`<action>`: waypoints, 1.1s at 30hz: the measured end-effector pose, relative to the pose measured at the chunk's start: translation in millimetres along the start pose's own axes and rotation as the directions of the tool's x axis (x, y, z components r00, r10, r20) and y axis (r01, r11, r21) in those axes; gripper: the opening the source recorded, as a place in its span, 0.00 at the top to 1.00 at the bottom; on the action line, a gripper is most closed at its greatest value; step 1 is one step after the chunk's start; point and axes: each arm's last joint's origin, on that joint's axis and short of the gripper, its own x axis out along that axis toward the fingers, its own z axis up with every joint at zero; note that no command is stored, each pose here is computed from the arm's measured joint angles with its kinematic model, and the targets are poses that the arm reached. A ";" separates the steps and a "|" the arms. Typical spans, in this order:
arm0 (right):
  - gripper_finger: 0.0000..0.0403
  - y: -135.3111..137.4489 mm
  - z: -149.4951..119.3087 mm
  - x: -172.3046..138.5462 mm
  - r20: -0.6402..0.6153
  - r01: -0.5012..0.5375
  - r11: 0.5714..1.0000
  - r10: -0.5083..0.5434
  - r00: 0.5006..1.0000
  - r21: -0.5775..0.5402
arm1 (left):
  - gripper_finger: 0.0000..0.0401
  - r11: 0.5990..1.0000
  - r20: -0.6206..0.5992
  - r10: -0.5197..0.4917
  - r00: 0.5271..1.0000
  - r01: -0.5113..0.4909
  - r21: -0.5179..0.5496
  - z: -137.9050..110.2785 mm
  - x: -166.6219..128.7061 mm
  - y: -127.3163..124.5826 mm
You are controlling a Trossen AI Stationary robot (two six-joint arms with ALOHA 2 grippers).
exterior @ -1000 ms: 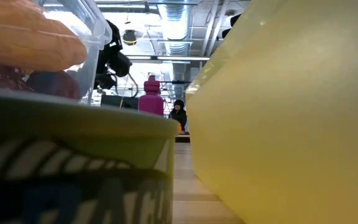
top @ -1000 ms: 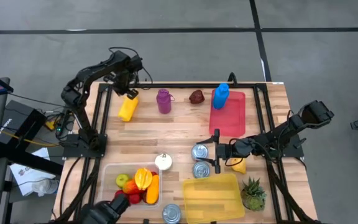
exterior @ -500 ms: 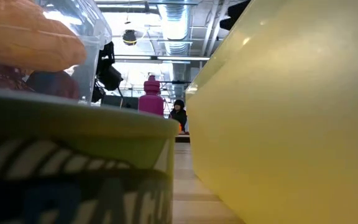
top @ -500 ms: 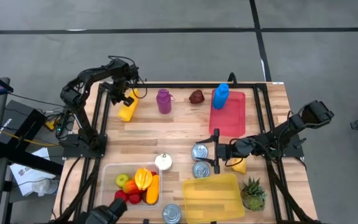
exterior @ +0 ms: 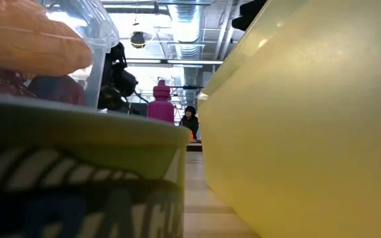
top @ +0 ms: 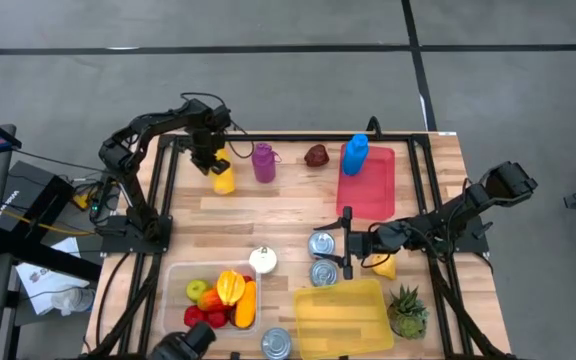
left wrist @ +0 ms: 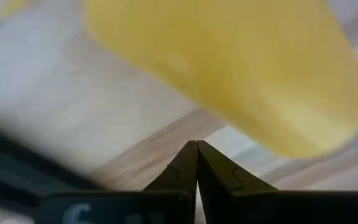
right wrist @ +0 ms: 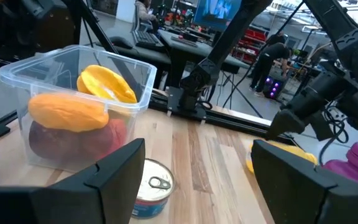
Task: Pick & Place Food Item
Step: Put the yellow water bottle into the red bin
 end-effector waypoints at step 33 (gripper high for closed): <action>0.30 -49.2 10.0 41.1 -0.354 0.135 0.988 -0.102 0.929 0.070 | 0.96 0.694 0.707 -0.608 0.362 -0.191 0.694 -174.6 -126.5 -123.4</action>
